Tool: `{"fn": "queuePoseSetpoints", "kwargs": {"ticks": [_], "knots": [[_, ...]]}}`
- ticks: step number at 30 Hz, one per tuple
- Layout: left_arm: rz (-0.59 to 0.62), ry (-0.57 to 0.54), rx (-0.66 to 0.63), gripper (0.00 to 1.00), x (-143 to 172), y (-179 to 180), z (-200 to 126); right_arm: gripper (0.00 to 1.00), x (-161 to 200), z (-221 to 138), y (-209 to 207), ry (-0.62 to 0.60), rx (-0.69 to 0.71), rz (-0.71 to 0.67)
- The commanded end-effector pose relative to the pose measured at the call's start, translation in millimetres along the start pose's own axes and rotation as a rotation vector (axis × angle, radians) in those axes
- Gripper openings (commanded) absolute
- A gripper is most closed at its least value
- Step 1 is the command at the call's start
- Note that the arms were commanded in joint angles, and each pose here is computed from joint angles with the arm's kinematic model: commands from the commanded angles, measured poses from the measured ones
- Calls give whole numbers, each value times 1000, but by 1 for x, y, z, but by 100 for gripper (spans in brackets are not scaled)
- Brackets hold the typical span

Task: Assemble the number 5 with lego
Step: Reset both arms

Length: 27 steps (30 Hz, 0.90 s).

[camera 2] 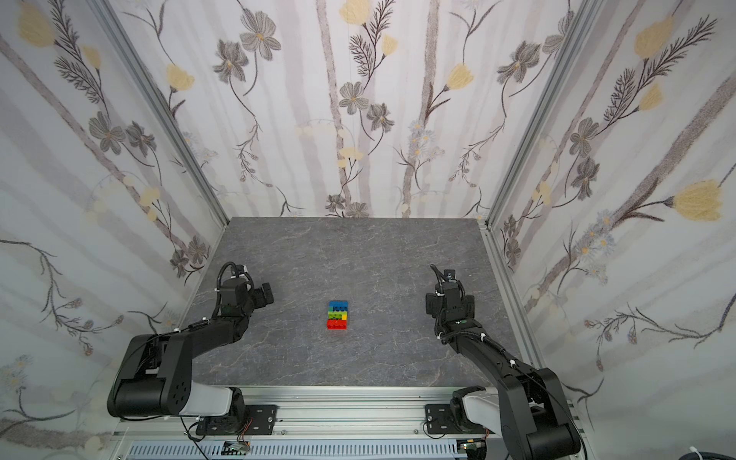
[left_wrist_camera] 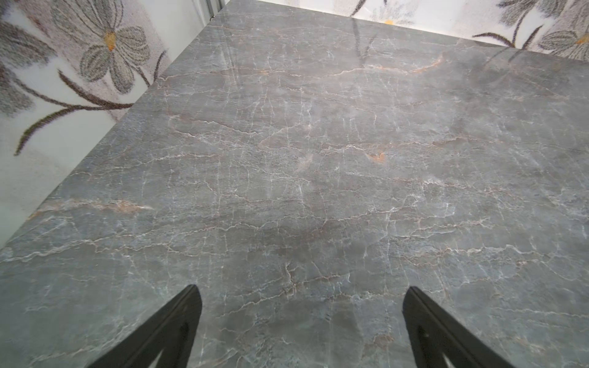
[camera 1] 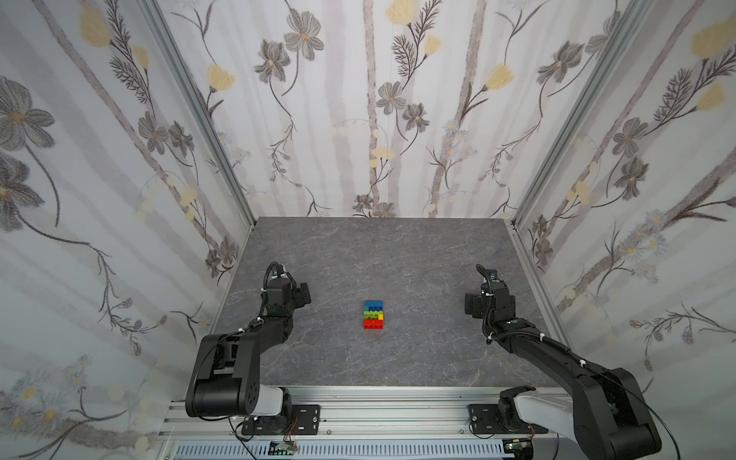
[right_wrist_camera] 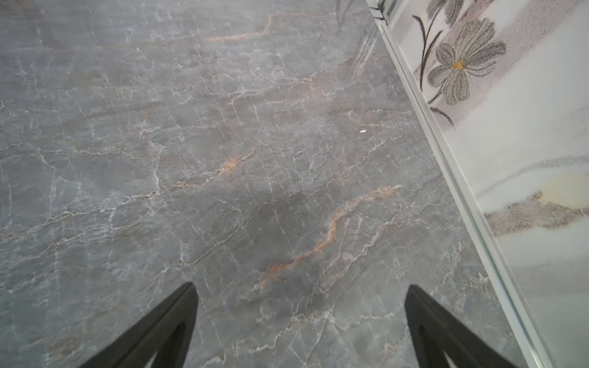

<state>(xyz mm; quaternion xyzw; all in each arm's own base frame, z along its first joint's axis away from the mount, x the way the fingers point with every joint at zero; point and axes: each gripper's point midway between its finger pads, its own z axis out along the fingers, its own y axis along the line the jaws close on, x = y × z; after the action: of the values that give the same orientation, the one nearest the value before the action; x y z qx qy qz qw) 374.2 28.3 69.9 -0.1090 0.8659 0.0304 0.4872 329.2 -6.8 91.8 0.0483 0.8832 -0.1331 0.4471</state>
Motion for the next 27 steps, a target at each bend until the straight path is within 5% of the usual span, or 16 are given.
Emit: {"fn": "queuePoseSetpoints", "kwargs": {"ticks": [1,8,12,27], "knots": [[13,-184,83,100,-35,-17,0,100,-38,-2,5,-224,-23,47],[62,-178,123,100,-24,-28,8,100,-47,16,42,-292,-166,-84],[63,-172,119,100,-23,-28,9,100,-39,38,42,-237,-221,-36],[52,-178,84,100,-24,-23,9,100,-39,38,43,-245,-221,-41]]}}
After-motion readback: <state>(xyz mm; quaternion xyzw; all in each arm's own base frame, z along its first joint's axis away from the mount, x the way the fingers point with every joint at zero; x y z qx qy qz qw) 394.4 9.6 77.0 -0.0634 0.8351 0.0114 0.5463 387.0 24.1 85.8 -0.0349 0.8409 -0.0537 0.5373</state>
